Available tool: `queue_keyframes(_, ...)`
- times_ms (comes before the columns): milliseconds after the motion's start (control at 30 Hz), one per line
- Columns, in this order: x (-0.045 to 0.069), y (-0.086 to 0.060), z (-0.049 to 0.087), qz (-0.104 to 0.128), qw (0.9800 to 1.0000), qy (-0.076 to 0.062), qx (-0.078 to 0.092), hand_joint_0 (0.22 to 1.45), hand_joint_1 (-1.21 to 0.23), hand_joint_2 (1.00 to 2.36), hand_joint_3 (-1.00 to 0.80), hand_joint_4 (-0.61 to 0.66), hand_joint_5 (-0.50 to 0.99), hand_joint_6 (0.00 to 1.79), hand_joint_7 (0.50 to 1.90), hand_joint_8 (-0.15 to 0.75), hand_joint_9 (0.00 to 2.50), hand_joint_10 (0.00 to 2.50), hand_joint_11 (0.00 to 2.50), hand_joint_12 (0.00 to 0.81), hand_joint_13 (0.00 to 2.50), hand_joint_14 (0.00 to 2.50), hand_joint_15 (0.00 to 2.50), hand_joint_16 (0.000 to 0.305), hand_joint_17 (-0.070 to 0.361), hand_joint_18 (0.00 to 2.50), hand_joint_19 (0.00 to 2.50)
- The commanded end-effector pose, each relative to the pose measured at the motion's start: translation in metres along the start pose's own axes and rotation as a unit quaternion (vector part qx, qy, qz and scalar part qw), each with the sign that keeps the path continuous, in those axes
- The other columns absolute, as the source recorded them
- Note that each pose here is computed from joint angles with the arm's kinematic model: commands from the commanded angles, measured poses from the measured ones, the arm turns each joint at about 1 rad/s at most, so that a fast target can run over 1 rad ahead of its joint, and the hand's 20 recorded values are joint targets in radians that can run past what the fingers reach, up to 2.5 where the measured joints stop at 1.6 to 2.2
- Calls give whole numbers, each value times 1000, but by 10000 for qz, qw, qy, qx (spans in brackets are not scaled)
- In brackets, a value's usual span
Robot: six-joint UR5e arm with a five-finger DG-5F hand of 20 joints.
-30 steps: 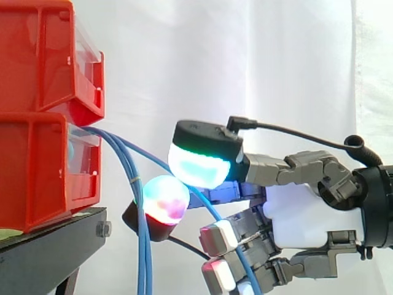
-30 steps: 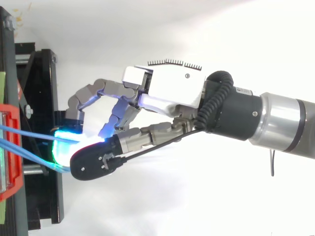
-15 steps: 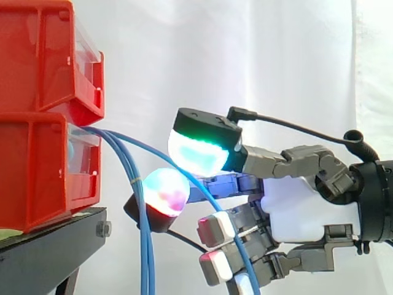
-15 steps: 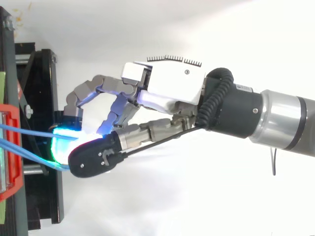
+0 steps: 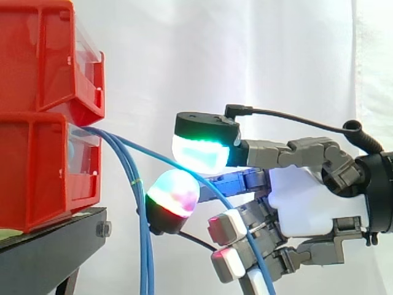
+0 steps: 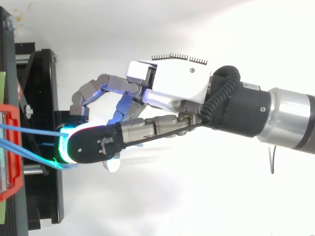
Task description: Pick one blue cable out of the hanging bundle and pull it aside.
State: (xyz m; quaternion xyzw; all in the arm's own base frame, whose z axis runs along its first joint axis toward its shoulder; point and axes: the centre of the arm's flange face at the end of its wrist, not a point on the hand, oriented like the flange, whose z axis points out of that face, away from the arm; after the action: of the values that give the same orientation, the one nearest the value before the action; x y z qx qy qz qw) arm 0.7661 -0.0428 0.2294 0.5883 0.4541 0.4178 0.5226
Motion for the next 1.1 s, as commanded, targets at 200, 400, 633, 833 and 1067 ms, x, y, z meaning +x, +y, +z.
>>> queue_keyframes(200,0,8,-3,-13,10000,2,-3,601,-748,1026,-82,66,-147,935,1001,331,1229,25,845,375,1104,27,751,50,113,980,837)
queue_keyframes(400,-3,12,-6,-33,10000,-18,81,652,-812,1027,-80,8,-156,942,1183,334,1208,23,859,363,1084,28,747,50,112,969,801)
queue_keyframes(633,-6,11,-18,-217,9984,24,514,676,-816,1025,-108,3,-159,946,1237,334,1192,23,847,363,1070,26,739,49,111,961,796)
queue_keyframes(833,-7,10,-20,-272,9979,28,592,691,-811,1024,-121,9,-160,947,1278,334,1186,21,839,363,1065,27,732,49,111,955,787)
queue_keyframes(1067,-7,12,-15,-239,9990,5,372,712,-813,1019,-221,20,-166,946,1243,341,1172,21,831,364,1055,27,729,49,111,946,777)
